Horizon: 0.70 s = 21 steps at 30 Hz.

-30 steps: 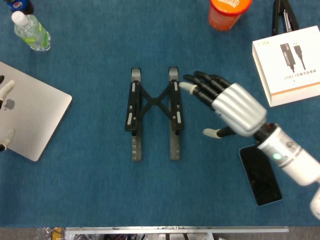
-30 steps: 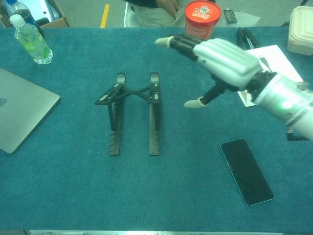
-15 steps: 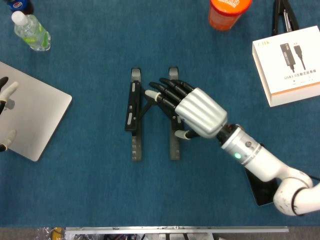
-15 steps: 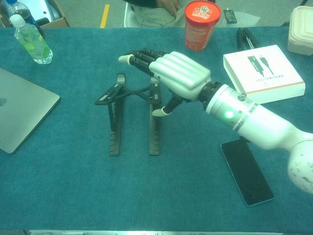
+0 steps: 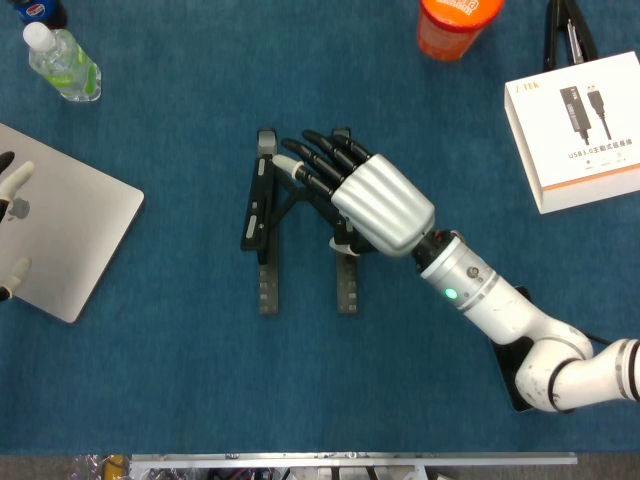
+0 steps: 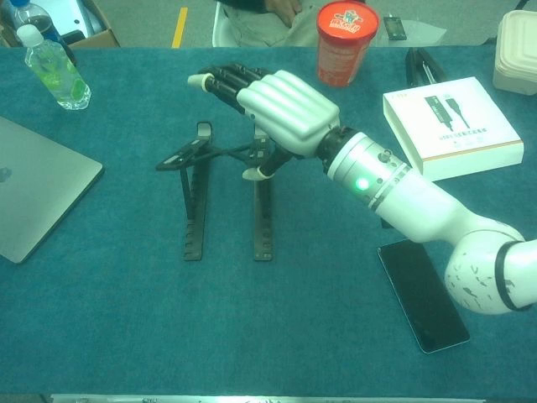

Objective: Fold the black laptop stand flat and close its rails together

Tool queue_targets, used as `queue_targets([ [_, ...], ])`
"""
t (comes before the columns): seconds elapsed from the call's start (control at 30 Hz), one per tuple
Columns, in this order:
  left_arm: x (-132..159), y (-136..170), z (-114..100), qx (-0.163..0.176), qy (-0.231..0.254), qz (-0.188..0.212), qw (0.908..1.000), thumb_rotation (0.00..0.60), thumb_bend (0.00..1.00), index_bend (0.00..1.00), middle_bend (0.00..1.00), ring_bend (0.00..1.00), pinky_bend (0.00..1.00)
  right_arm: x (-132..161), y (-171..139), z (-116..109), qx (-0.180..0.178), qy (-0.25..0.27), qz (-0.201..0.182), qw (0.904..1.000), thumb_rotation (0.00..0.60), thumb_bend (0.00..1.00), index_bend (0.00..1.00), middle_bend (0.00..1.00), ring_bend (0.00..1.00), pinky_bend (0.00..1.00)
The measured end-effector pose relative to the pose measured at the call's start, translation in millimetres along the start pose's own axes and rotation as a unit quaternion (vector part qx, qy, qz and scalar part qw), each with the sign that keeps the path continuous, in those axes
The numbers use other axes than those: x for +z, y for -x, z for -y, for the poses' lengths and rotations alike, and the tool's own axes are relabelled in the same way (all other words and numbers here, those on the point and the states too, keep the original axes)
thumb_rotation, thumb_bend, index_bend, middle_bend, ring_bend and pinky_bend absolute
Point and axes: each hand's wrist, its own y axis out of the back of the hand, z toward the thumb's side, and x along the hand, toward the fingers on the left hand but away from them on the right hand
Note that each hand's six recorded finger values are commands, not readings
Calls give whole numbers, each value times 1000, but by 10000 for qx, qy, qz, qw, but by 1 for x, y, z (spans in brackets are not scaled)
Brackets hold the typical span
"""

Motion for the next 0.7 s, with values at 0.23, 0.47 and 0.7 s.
queue_targets([
  [0.23, -3, 1, -1, 16, -5, -24, 10000, 600, 318, 32, 28, 0, 0, -4, 10, -8, -135, -53, 77, 9999, 600, 61, 0, 54, 7, 179],
  [0.47, -6, 1, -2, 49, 8, -35, 10000, 600, 318, 32, 28, 0, 0, -11, 19, -25, -345, -89, 206, 9992, 600, 60, 0, 54, 7, 179],
  [0.7, -6, -2, -1, 7, 35, -16, 10000, 600, 318, 32, 29, 0, 0, -27, 25, -39, -488, -137, 421, 9978, 600, 60, 0, 54, 7, 179],
])
